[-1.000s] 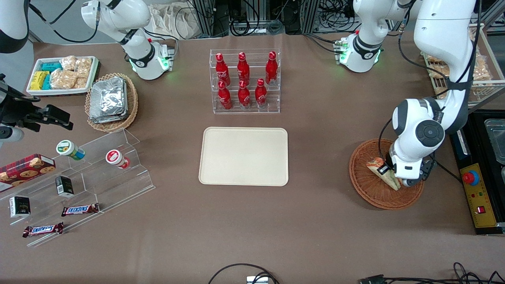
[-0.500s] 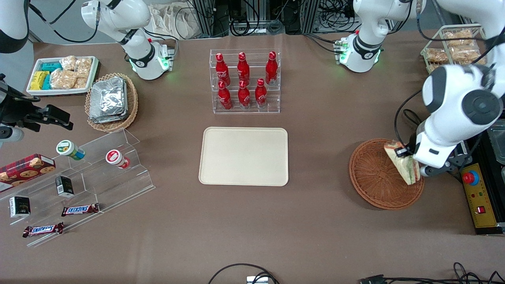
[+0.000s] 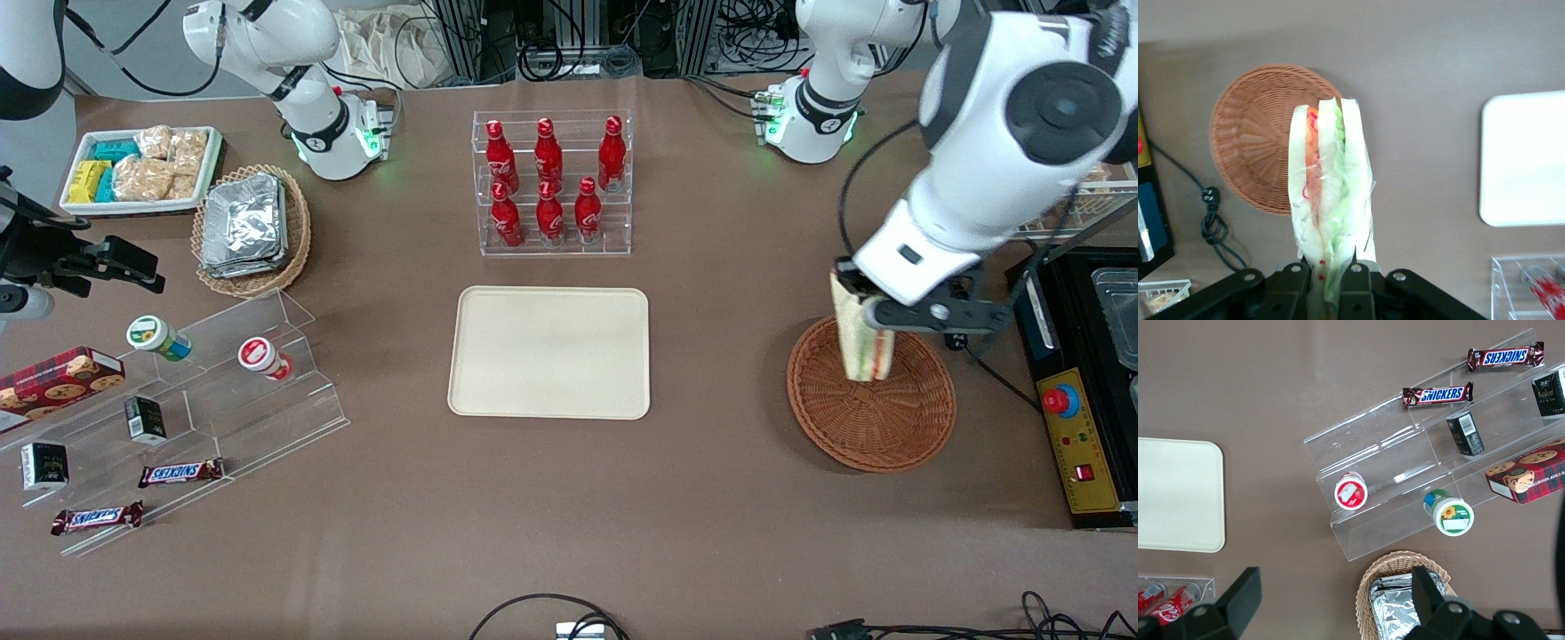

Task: Place sandwich from basket to tray
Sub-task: 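Carry the sandwich over the cream tray and lower it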

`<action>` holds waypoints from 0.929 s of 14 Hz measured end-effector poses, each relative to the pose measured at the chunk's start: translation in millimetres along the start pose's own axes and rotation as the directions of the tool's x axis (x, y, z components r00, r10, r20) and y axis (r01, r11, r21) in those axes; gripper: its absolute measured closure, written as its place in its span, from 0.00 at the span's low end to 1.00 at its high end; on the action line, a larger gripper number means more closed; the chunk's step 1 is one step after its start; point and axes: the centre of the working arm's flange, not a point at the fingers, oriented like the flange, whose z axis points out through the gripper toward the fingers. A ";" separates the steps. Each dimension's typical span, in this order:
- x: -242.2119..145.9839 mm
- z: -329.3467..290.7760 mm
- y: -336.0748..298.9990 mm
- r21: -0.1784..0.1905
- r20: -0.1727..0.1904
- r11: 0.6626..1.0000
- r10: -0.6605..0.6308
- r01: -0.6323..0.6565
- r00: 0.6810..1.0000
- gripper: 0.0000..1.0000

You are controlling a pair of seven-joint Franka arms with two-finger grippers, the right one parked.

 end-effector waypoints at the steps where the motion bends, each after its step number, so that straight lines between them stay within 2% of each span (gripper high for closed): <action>1: -5.4 -3.5 25.1 -0.007 -0.003 1.000 0.031 -0.031 1.000 0.84; 4: -19.4 3.5 101.4 -0.027 0.003 1.000 0.003 -0.003 1.000 0.84; 7: -14.2 27.7 160.5 -0.064 -0.028 0.998 -0.021 0.019 0.999 0.84; 10: -0.3 70.9 205.6 -0.099 -0.042 0.993 -0.063 0.059 0.997 0.84; 13: 7.7 134.9 251.4 -0.100 -0.071 0.990 -0.103 0.096 0.992 0.84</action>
